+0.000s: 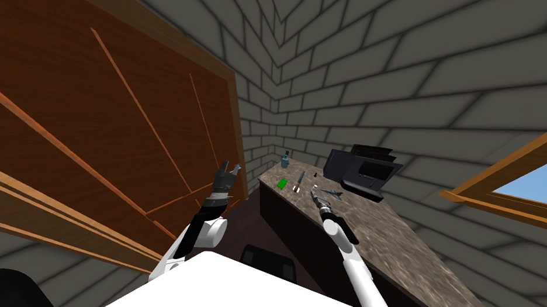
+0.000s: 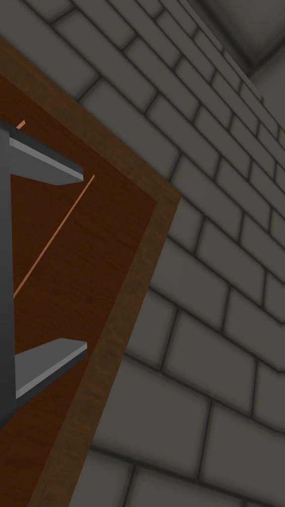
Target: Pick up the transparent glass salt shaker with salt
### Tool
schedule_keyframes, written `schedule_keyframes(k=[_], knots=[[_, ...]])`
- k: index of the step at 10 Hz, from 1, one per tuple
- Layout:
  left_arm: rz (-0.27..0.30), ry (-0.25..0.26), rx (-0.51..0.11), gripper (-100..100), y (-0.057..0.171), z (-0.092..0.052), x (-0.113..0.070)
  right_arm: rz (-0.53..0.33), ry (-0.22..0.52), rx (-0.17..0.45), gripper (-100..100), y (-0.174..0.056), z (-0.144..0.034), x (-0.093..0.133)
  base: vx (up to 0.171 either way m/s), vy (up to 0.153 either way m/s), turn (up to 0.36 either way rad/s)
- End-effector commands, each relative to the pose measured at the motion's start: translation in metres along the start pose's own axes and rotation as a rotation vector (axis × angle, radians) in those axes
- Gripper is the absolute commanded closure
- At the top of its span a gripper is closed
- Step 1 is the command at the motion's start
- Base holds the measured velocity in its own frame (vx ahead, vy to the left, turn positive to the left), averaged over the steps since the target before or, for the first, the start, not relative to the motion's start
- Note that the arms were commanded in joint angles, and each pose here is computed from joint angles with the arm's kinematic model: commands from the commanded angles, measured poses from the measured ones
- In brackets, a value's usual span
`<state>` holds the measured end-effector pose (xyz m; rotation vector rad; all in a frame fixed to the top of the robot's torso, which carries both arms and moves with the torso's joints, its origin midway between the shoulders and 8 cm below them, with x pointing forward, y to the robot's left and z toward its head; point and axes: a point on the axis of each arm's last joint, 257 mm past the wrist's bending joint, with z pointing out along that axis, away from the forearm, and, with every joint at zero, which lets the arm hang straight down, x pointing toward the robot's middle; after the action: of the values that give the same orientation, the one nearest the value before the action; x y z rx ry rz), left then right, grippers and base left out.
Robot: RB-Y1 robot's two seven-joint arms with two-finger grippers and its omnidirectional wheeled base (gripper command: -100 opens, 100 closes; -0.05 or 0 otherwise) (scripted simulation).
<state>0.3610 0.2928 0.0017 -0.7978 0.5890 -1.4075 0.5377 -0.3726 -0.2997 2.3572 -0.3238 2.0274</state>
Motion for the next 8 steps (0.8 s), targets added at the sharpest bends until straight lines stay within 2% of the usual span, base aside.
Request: schedule_keyframes(k=[1, 3, 4, 6, 7, 8], knots=[[0.000, 0.000, 0.000, 0, 0.000, 0.000, 0.000, 0.025, -0.022, -0.016, -100, 0.021, 0.001, 0.001, -0.026, 0.078, 0.036], [0.000, 0.000, 0.000, 0, 0.000, 0.000, 0.000, 0.060, -0.048, -0.042, -100, 0.052, 0.001, 0.004, -0.037, 0.116, 0.037], [0.000, 0.000, 0.000, 0, 0.000, 0.000, 0.000, 0.060, -0.053, -0.040, -100, 0.051, 0.001, 0.003, -0.019, 0.085, -0.002], [0.000, 0.000, 0.000, 0, 0.000, 0.000, 0.000, 0.095, -0.084, -0.066, -100, 0.083, 0.000, 0.007, -0.022, 0.075, 0.036], [0.000, 0.000, 0.000, 0, 0.000, 0.000, 0.000, 0.095, -0.091, -0.062, -100, 0.082, 0.000, 0.006, -0.010, 0.071, 0.013], [0.000, 0.000, 0.000, 0, 0.000, 0.000, 0.000, 0.113, -0.111, -0.074, -100, 0.098, -0.001, 0.008, -0.007, 0.078, 0.033]])
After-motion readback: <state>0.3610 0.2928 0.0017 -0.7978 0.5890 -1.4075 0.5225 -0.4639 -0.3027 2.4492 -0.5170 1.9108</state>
